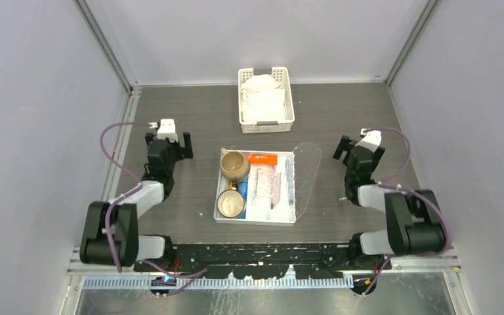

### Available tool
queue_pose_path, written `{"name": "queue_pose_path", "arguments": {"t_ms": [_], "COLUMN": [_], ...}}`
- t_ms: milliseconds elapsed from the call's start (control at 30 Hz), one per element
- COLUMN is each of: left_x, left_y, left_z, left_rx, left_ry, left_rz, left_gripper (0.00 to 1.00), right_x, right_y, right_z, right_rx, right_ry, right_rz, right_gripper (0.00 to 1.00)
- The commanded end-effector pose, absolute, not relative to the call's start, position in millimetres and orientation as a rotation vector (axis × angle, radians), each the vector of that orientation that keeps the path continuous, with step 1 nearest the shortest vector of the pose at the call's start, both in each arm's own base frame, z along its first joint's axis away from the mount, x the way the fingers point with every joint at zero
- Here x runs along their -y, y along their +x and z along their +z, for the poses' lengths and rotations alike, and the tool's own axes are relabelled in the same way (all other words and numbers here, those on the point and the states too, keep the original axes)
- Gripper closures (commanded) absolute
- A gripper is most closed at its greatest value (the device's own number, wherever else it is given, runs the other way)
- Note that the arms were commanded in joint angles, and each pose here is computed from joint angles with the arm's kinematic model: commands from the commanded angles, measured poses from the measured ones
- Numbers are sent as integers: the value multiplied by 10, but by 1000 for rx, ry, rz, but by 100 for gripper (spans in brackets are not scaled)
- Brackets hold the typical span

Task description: Prepare toiletry sets of a toothbrush and toothpaste on the tray

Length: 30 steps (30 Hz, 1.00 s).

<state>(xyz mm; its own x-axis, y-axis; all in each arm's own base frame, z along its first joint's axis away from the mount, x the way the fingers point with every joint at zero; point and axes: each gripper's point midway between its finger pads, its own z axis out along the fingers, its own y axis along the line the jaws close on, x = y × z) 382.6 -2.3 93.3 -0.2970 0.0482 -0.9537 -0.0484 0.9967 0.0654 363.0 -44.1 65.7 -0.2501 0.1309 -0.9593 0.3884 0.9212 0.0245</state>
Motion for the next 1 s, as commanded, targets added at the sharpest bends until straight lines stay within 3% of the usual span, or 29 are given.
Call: {"name": "queue_pose_path", "arguments": {"t_ms": [0,133,233,367,467,600,733,967], "left_x": [102,181,183,600,880,1090,1192,1055], "left_y": [3888,3829,3860,4044,4215,4441,4668,4780], "left_z": [1816,2457,2752,3014,2988,2926,2883,2612], "left_rx": [-1753,-1613,-1551,-1635,-1701,-1739,-1705,-1789], "left_ry": [28,-113,-277,-128,-13,56,73,11], "left_rz": [48,-86,-184,-374,-500,-665,-955,-898], "left_gripper": [0,0,0,0,0,0,0,0], "right_x": [362,318,-110,-957,-1123,-1256,-1405,-1810], "right_y": [3754,3815,4128,4591,4960,5363,5574,5712], "right_z": [1645,2161,2387,2634,2466,1917,1794,1403], "right_rx": [-1665,-1687,-1829,-1875,-1956,-2215,-2280,-2372], "right_ry": [404,639,561,338,341,303,217,32], "right_rz": [-149,-26,193,689,802,673,557,427], "right_gripper": [0,0,0,0,0,0,0,0]}}
